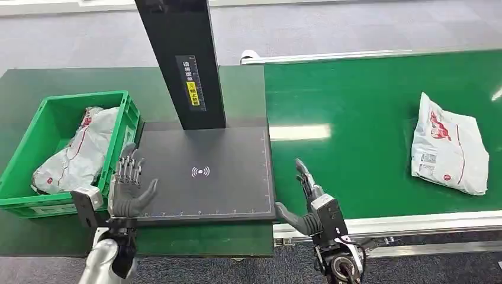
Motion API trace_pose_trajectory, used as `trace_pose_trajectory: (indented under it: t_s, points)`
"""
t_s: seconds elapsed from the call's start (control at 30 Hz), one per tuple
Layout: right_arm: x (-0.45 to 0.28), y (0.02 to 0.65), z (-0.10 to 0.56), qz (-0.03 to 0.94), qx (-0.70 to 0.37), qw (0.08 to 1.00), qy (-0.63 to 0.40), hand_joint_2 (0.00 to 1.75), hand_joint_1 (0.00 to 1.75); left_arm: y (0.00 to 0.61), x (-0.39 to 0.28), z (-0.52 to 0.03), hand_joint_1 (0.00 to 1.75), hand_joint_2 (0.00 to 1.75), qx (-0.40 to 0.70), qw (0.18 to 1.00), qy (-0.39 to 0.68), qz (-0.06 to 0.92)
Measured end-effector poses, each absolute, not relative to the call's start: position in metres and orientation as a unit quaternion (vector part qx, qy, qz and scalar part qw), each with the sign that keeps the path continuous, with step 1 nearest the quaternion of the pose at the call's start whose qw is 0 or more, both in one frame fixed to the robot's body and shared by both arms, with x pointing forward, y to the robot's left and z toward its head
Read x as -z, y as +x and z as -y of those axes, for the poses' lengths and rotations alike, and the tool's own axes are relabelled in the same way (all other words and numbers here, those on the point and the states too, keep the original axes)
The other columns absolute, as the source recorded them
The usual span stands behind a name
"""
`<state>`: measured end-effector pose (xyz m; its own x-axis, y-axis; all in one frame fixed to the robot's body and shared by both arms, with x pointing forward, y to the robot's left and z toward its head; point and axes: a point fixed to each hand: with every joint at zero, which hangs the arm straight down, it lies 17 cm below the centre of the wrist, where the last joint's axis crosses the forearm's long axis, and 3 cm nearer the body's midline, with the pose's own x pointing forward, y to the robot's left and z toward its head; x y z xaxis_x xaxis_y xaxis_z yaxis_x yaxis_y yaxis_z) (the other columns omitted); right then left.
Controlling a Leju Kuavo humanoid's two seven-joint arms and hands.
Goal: Moved the parcel from conveyor to table for the left to box.
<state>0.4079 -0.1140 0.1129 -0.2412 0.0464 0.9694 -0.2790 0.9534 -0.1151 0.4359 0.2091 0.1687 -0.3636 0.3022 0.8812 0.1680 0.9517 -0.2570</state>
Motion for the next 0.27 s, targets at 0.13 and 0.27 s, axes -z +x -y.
trace_pose_trajectory:
  t_s: [0.13,0.27]
  points:
    - [-0.109,0.407,0.111,0.774,-0.137,0.614,0.074,1.75,0.00,0.431,-0.154,-0.191,0.00,1.75,-0.089,0.563,-0.174,0.803]
    - [-0.103,0.406,0.109,0.770,-0.138,0.618,0.077,1.75,0.00,0.426,-0.142,-0.167,0.00,1.75,-0.089,0.578,-0.188,0.789]
